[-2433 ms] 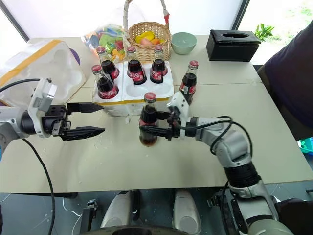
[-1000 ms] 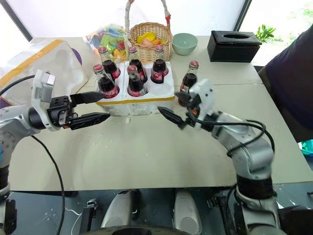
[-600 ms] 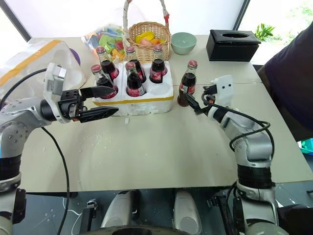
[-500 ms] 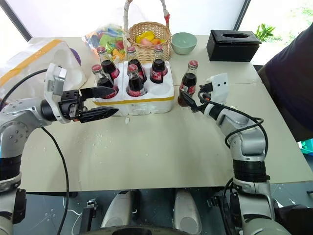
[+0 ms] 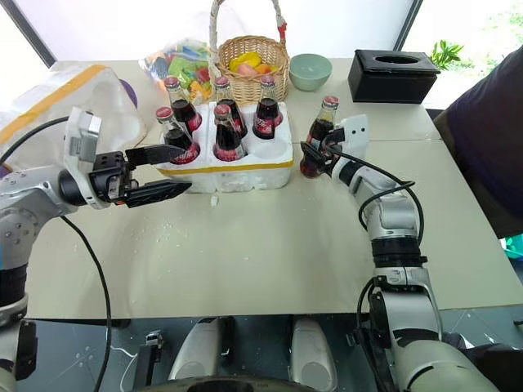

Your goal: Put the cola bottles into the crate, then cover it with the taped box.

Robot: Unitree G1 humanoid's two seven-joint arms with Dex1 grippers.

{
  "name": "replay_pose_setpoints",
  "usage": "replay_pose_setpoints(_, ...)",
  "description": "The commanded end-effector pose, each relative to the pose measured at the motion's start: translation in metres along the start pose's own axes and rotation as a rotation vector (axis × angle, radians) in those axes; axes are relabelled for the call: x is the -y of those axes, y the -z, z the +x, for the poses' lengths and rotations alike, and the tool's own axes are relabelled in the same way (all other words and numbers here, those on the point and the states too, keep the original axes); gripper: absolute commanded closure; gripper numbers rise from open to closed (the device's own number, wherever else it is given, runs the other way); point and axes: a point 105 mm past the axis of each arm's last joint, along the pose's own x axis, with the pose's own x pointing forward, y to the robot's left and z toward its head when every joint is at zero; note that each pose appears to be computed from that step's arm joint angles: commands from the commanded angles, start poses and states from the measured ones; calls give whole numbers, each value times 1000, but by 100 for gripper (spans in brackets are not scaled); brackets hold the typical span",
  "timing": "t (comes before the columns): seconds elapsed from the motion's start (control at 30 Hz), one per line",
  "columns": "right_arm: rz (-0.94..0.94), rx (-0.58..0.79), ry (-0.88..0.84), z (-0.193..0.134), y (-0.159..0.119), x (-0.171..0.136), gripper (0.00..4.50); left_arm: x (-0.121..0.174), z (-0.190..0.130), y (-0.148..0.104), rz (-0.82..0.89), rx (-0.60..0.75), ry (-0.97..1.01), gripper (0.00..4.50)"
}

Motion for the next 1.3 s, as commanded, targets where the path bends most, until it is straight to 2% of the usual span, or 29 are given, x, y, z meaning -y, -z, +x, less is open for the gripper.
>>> replay_pose_setpoints(0.03, -70, 322, -159, -27, -102, -28, 172, 4, -5, -11, 43, 16, -13, 0)
replay_pose_setpoints(0.13, -42, 402, -293, -36, -132, -57, 172, 4, -6, -10, 41, 20, -20, 0)
replay_pose_setpoints(0.27, -31, 395, -359, -27, -136, -79, 172, 4, -5, -10, 42, 25, -23, 0)
replay_pose_setpoints(0.63, -102, 217, -329, 23, -80, -96, 172, 3, -5, -15, 49, 40, -25, 0)
replay_pose_setpoints(0.8, -199, 71, -318, 32, -46, -93, 172, 4, -6, -15, 51, 42, -28, 0)
replay_pose_setpoints(0.9, -208, -9, -309, 33, -29, -90, 18, 3, -9, -16, 60, 32, -45, 0)
replay_pose_setpoints(0.97, -217, 3, -328, 28, -34, -91, 4, 1, -15, -17, 71, 16, -68, 0)
replay_pose_setpoints(1.03, -196, 45, -359, 14, -50, -90, 4, -1, -30, -20, 88, -13, -107, 0)
replay_pose_setpoints(1.17, -239, 100, -461, -35, -82, -84, 4, -3, -82, -32, 125, -138, -223, 0)
replay_pose_setpoints(1.3, -260, 62, -489, -80, -101, -65, 4, -10, -163, -51, 116, -302, -407, 0)
